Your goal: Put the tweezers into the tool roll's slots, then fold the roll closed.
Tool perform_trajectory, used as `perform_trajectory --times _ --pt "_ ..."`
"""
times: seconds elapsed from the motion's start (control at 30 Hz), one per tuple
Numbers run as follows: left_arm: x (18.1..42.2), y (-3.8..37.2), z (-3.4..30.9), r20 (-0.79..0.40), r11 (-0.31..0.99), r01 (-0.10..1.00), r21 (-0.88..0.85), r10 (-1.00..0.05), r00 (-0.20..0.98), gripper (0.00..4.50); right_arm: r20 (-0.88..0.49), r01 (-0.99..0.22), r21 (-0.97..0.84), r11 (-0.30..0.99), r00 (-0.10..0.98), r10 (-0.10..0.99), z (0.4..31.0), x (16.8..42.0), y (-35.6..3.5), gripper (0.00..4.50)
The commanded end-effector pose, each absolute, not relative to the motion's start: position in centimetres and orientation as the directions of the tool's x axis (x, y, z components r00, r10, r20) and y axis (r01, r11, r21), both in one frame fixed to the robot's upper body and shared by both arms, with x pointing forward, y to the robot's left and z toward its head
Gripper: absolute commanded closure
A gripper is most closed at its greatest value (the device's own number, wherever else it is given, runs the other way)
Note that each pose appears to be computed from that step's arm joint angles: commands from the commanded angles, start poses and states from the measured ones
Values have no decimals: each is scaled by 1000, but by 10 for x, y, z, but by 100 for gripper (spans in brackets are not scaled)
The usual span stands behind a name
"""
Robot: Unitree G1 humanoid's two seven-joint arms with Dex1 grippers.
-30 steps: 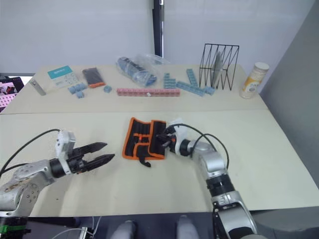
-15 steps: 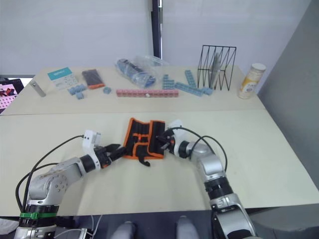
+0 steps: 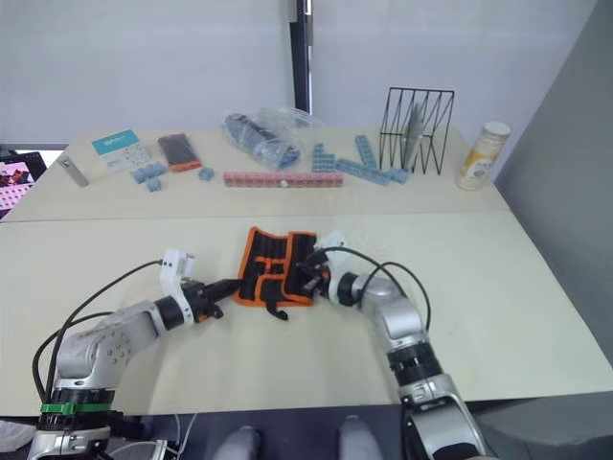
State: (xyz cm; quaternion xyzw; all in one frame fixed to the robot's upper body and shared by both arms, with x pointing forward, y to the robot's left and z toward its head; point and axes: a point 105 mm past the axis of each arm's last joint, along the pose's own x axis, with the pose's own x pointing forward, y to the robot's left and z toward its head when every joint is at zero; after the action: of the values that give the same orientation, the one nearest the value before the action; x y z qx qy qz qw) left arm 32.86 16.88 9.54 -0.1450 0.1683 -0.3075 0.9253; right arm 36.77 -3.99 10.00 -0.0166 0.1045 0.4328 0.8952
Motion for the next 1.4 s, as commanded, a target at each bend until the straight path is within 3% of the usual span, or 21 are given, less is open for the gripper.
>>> perform_trajectory --times 0.03,0.47,0.77,1.0,1.4 --pt "333 177 114 -177 776 534 -336 -609 773 447 -232 -791 61 609 582 779 93 362 -35 450" --pt "305 216 131 -276 726 639 -254 -687 672 447 -251 -809 22 588 565 786 92 354 -16 450" --pt "303 225 127 -317 730 645 -227 -681 660 447 -232 -817 3 577 560 795 99 363 -11 450" --pt "304 228 126 -332 731 651 -204 -678 656 447 -153 -859 -35 510 509 847 122 365 -5 450" --pt "304 226 138 -325 688 707 -160 -713 621 447 -346 -844 -82 530 523 779 80 373 -5 450"
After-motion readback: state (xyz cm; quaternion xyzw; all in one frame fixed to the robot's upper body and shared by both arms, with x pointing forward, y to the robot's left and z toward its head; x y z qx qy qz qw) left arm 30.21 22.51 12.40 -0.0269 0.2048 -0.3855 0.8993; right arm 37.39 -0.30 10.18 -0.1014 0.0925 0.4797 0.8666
